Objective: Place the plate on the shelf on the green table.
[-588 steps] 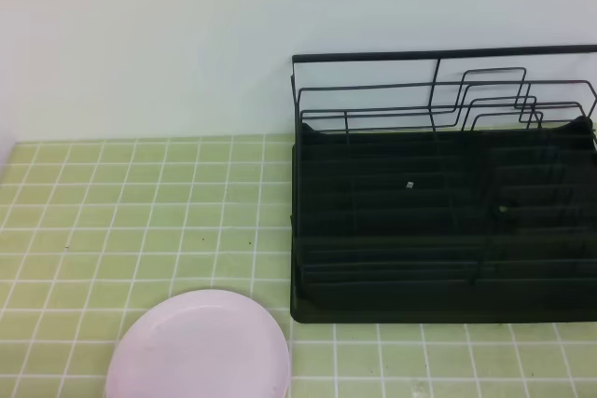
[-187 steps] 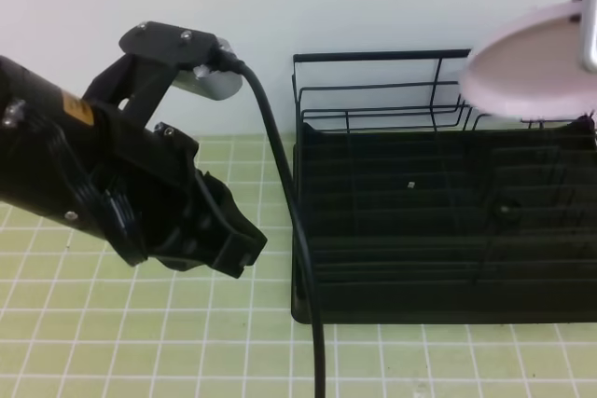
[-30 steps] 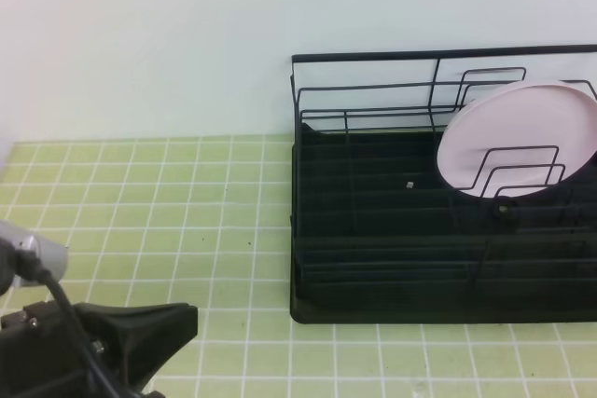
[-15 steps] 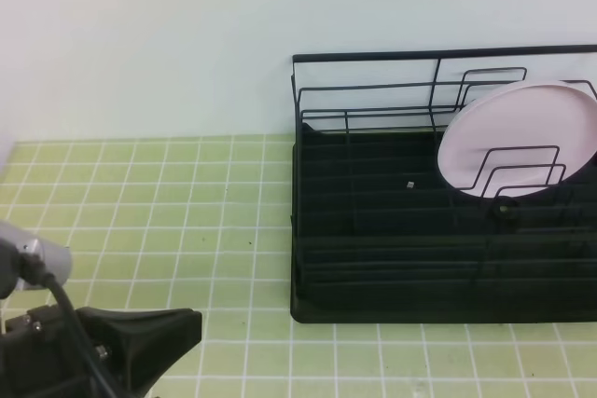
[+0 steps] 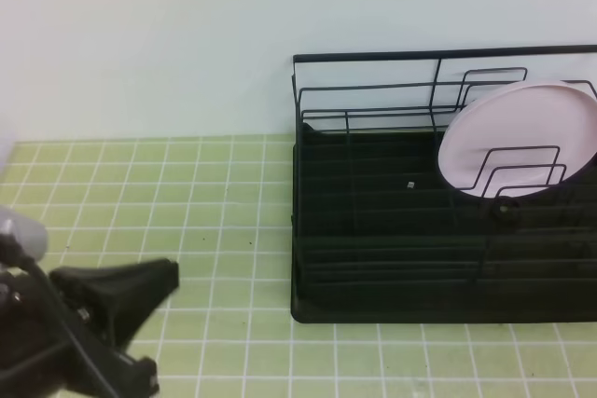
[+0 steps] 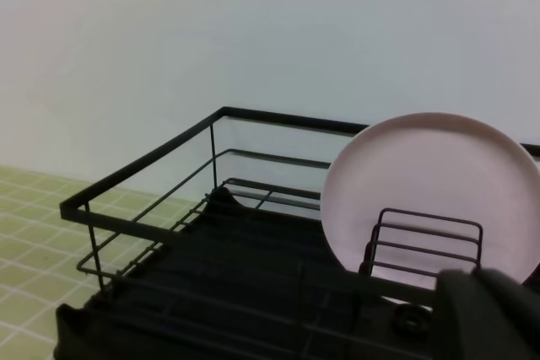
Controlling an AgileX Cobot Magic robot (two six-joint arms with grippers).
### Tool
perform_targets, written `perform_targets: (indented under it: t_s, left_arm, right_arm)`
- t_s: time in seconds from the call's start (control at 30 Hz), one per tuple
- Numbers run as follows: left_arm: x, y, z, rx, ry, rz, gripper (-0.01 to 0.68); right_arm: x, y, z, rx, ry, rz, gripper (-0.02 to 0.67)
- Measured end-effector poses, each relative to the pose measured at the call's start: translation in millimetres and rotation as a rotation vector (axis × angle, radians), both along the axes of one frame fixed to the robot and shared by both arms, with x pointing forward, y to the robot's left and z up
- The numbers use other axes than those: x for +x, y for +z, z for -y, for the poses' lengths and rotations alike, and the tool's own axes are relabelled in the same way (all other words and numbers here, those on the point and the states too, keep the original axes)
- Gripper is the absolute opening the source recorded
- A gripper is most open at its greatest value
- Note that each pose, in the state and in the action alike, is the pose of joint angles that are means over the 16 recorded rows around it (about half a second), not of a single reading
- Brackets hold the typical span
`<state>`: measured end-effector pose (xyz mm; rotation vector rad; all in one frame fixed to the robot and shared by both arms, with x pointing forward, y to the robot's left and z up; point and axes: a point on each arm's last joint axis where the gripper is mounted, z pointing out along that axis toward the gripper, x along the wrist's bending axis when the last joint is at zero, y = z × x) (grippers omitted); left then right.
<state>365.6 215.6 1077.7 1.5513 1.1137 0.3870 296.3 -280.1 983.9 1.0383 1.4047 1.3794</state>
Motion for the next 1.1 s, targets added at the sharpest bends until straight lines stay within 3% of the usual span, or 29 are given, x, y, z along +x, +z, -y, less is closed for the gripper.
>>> perform_targets:
  t_s: [0.33,0.67,1.1]
  left_arm:
    - [-4.7,-16.0,-16.7,0.022,0.116,0.068,-0.002]
    - [-31.2,-36.1,-47.1,0.021,0.249,0.159,-0.002]
    - [-64.9,-89.5,-74.5,0.025,0.462,0.217,-0.002]
  right_arm:
    - [0.2,-0.8,-0.3,0.003,0.003,-0.005,-0.003]
    - [-0.1,-0.1,-0.3,0.005,0.004,-0.001,-0.003]
    - [0.1,-1.8,-0.6,0.006,0.006,-0.008,-0.003]
